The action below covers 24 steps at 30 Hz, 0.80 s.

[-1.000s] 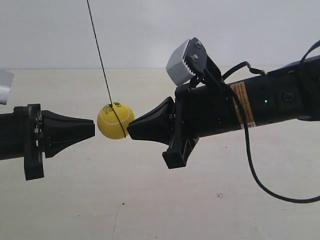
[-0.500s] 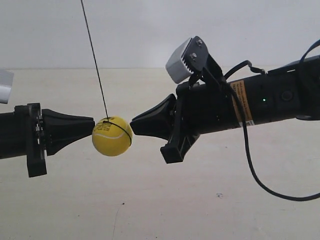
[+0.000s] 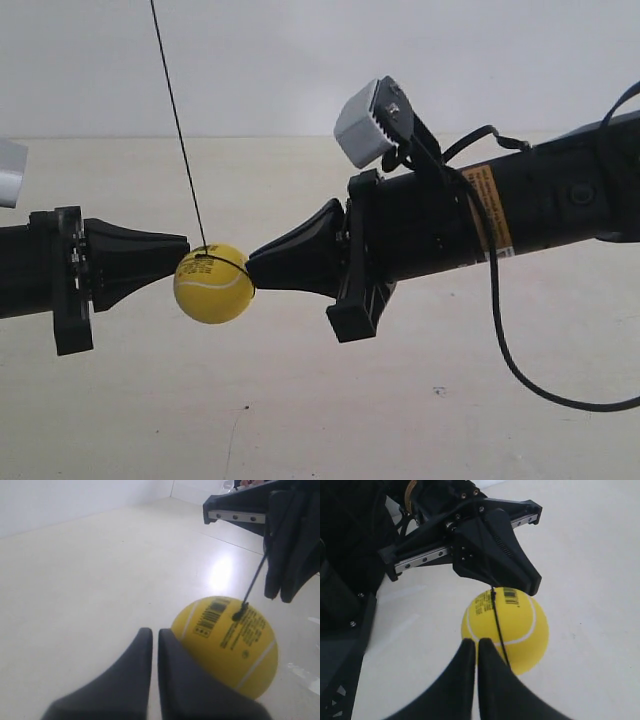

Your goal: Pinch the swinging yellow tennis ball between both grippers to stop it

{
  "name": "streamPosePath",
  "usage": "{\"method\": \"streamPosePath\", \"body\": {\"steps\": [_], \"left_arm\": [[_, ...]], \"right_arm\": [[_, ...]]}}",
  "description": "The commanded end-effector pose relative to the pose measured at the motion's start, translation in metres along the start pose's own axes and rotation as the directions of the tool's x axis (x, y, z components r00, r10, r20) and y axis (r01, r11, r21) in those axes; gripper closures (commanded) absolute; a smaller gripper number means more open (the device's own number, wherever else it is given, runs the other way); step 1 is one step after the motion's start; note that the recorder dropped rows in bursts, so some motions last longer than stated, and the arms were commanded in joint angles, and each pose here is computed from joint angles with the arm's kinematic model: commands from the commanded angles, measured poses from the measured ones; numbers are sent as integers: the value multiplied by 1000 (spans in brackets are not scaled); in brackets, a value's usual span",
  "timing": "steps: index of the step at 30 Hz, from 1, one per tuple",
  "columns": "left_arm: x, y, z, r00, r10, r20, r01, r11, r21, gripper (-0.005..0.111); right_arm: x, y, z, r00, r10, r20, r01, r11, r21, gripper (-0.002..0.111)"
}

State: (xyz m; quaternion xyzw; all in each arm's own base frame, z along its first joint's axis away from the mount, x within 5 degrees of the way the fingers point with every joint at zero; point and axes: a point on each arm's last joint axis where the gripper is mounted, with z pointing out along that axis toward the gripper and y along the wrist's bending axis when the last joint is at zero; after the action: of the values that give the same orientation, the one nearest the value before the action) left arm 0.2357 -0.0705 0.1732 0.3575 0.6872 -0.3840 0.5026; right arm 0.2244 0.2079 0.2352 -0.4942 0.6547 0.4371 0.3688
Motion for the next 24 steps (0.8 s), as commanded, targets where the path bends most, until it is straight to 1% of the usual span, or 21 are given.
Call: {"method": "streamPosePath", "body": {"steps": [1,7,13,24], "left_arm": [[1,-3,1,1000,-7,2,7,1000,14,102],[1,-3,1,1000,-7,2,7,1000,14,102],[1,-3,1,1000,-7,2,7,1000,14,102],[1,-5,3,1000,-10,-4,10,1000,30,102]], "right_arm": [[-1,0,0,1000,-14,5,14,1000,-9,108],[5,-8,5,1000,-27,-6,27,999,28,108],[4,-9,5,1000,-23,9,23,999,37,108],[4,-14,5,1000,-25,3,25,996,87,108]]}}
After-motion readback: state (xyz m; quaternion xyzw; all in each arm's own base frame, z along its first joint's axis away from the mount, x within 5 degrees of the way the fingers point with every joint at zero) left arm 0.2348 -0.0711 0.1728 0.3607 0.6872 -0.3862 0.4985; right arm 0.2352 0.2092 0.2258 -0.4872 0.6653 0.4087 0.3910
